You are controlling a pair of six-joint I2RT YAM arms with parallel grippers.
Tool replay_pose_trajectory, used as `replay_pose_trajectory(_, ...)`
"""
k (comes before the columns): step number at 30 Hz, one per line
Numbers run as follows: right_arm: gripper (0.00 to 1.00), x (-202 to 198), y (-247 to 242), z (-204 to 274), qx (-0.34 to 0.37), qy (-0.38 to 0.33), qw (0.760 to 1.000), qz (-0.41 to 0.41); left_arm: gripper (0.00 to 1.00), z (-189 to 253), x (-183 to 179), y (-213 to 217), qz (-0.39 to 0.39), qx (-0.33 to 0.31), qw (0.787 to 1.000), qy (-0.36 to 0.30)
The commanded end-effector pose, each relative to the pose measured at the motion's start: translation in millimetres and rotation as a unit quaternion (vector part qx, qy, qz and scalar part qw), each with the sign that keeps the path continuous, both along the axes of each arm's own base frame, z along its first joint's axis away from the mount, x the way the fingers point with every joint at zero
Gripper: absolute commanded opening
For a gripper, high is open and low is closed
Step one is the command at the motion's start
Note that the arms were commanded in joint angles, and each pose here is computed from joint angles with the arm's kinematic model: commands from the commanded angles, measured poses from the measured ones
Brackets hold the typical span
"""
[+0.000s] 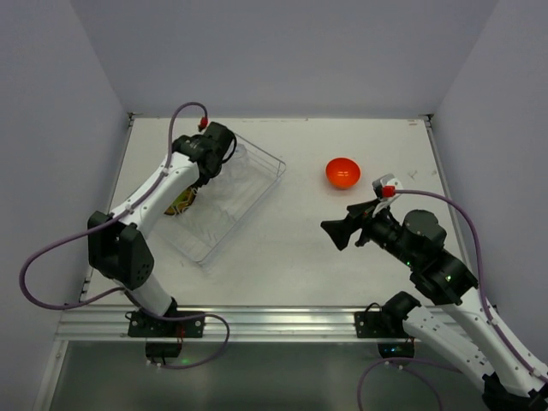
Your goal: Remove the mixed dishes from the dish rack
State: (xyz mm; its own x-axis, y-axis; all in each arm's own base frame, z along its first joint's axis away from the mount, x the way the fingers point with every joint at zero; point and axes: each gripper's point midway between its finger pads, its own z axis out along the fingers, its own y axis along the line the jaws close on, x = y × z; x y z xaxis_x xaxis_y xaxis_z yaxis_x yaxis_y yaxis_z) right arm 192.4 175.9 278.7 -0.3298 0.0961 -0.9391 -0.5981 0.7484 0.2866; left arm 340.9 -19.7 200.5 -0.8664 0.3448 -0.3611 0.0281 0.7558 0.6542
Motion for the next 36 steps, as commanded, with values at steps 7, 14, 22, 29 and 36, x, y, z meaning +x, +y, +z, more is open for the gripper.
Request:
replay_pose_trajectory(7, 0.96, 6, -2, 11, 0.025, -0.026, 0.999, -0.019, 0.0, 52, -13, -16, 0.02, -0.072, 0.986, -0.148)
replay_pose_trajectory(14, 0.98, 10, 1, 14, 0.043, -0.033, 0.998, -0.022, 0.0, 83, -34, -64, -0.07, -0.281, 0.929, -0.229)
replay_pose_trajectory(22, 0.98, -16, 42, 22, 0.097, 0.007, 0.99, 0.101, 0.0, 110, -93, -164, -0.244, -0.578, 0.744, -0.23)
replay_pose_trajectory(29, 0.97, -11, 53, 17, 0.11, 0.04, 0.987, 0.109, 0.0, 54, -137, -220, -0.243, -0.746, 0.611, -0.105)
replay_pose_trajectory(36, 0.87, 11, 54, -26, 0.044, 0.111, 0.991, 0.066, 0.0, 21, -167, -231, -0.244, -0.814, 0.524, -0.059)
